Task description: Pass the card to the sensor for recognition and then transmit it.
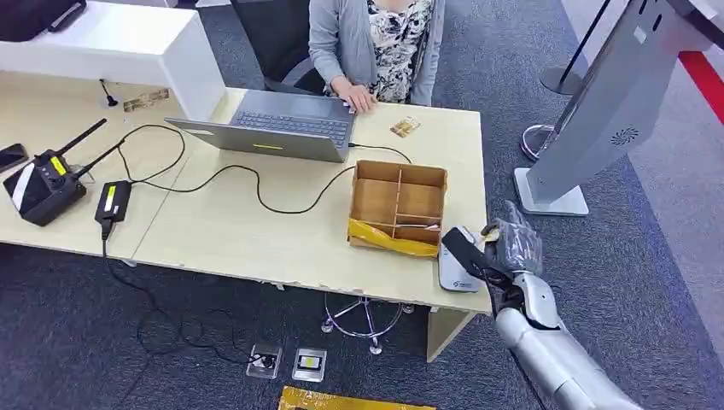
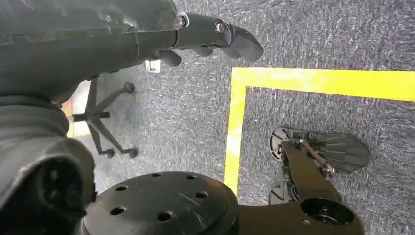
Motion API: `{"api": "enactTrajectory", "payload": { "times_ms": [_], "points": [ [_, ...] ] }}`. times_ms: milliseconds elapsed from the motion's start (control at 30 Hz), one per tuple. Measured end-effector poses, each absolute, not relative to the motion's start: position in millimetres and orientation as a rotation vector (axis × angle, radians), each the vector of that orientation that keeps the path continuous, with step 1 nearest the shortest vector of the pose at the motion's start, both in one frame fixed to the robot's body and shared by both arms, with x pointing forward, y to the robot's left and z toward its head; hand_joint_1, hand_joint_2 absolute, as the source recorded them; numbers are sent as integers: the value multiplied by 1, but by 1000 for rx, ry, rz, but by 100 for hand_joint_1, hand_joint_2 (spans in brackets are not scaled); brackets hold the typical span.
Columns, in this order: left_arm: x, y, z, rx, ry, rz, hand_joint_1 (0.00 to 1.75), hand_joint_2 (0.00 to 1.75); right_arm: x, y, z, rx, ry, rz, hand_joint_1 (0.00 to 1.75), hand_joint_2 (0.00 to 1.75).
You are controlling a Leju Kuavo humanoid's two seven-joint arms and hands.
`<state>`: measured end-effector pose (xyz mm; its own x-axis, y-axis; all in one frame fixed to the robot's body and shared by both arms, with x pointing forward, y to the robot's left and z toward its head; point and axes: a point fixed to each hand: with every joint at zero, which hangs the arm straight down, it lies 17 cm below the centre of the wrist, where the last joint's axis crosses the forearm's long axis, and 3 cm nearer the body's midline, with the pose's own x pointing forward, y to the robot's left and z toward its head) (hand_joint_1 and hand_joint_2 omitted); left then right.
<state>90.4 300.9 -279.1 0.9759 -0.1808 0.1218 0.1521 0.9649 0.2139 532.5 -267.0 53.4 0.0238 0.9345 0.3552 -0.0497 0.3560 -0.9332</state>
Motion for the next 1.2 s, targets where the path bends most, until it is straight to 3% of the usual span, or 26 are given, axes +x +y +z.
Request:
{"api": "enactTrajectory", "payload": {
  "times_ms": [233, 500, 600, 667, 1200],
  "points": [
    [92, 297, -279, 188, -156, -204, 0, 0, 563, -244, 126, -1052, -1394, 1060, 175, 175],
    [93, 297, -279, 187, -160, -205, 0, 0, 565, -243, 131, -1061, -1397, 1065, 175, 175],
    [97, 295, -278, 182, -186, -236, 0, 0, 585, -218, 193, -1132, -1484, 1103, 175, 175],
    [101, 295, -278, 185, -199, -248, 0, 0, 585, -168, 223, -1067, -1650, 1097, 175, 175],
    [109, 300, -276, 219, -203, -242, 0, 0, 583, -115, 201, -926, -1702, 1094, 175, 175]
  ]
}}
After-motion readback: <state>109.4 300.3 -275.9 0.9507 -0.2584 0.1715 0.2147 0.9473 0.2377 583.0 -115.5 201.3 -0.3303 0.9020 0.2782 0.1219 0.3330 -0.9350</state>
